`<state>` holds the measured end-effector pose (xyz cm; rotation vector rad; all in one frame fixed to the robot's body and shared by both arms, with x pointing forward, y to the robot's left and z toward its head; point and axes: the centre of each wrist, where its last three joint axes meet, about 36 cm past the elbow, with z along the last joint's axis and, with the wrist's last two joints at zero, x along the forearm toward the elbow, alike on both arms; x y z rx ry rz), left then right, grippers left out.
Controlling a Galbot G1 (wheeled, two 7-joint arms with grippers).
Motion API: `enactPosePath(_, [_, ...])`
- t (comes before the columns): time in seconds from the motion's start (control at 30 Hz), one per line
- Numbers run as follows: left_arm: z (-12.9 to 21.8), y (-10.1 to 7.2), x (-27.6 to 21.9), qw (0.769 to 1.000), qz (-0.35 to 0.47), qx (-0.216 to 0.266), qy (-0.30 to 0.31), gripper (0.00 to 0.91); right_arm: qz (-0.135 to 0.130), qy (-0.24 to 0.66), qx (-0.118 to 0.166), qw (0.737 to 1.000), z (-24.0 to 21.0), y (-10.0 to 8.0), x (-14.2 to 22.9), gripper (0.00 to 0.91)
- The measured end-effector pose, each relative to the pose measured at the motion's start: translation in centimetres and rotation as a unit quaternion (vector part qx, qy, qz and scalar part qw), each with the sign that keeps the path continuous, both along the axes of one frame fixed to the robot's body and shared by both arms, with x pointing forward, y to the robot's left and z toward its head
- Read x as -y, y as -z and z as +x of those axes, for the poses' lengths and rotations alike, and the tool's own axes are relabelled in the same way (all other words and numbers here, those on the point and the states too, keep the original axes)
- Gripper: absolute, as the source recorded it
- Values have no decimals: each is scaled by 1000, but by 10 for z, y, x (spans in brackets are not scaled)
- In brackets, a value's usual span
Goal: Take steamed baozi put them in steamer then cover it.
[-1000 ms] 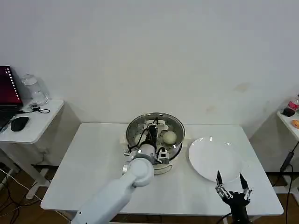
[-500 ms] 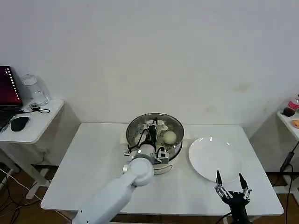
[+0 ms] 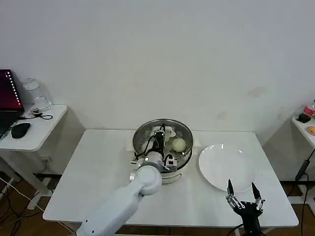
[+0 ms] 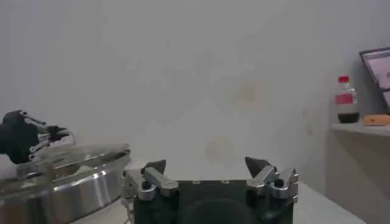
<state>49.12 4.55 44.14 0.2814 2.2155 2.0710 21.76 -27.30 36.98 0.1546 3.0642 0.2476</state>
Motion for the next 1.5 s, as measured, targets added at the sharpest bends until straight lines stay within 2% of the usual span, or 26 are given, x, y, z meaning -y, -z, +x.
enactPosePath(0.57, [-2,9,0,1000,-4,-1,-1,0,3,-1,1,1000,-2,1,-2,907])
enactPosePath(0.63, [-1,8,-1,1000,-6,0,-2,50,4,-1,1,1000,-2,1,-3,907])
enactPosePath(0.67, [0,8,-1,1000,-5,0,-2,494,4,-2,0,1000,-2,1,-3,907])
enactPosePath(0.7, [0,9,-2,1000,-4,0,-3,615,5,-2,0,1000,-2,2,-4,907])
enactPosePath(0.73, [-1,9,-3,1000,-3,0,-3,907,5,-2,0,1000,-2,2,-4,907])
enactPosePath(1.07, [-3,12,-4,1000,-7,8,-3,907,6,-3,2,1000,-3,1,-5,907])
enactPosePath(1.13, [-3,11,-3,1000,-8,11,-3,715,7,-4,1,1000,-3,1,-6,907])
enactPosePath(1.17, [-2,10,-4,1000,-8,12,-4,544,7,-4,2,1000,-3,1,-6,907])
enactPosePath(1.2, [-2,10,-4,1000,-8,12,-4,423,7,-4,2,1000,-3,1,-6,907])
enactPosePath(1.23, [-1,10,-5,1000,-7,12,-4,171,7,-3,2,1000,-3,1,-6,907])
enactPosePath(1.3, [-1,11,-6,1000,-7,12,-5,0,7,-3,2,1000,-4,1,-6,907])
enactPosePath(1.5, [-1,10,-7,1000,-11,15,-4,0,8,-2,3,1000,-4,1,-7,907])
